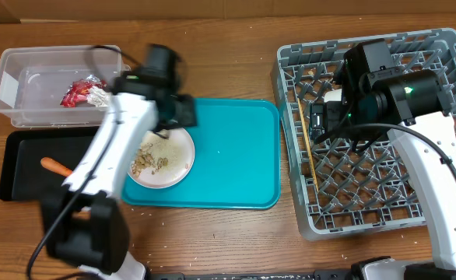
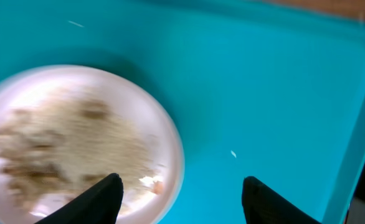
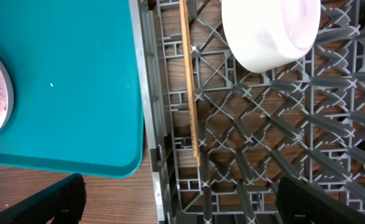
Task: Sort waste into correct bins and load items into the dishwasher
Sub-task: 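Move the left gripper to the white plate and grasp its rim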
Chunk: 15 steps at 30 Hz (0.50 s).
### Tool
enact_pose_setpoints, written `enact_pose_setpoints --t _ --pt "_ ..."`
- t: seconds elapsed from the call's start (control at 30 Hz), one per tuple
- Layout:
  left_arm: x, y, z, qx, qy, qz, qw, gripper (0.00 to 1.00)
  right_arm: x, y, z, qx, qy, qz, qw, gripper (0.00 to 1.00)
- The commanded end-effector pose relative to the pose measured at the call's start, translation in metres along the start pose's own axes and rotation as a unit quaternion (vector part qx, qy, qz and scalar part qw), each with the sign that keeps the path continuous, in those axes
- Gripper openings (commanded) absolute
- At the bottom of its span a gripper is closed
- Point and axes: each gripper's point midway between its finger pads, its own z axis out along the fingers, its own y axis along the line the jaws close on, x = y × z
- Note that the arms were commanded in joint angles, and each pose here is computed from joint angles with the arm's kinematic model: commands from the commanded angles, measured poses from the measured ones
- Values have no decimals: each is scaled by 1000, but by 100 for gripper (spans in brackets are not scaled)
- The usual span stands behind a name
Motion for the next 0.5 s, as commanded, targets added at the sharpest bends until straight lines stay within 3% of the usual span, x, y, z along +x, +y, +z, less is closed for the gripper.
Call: enact_pose_setpoints --t 0.0,0.23,0.47 --pt "22 -23 29 -11 48 29 998 63 -3 -1 -4 1 -10 7 1000 100" --pt "47 -31 67 -38 106 6 994 60 -3 -1 -4 1 -10 7 1000 100" --pt "43 -22 70 -57 99 2 993 60 -3 -1 -4 1 -10 7 1000 100"
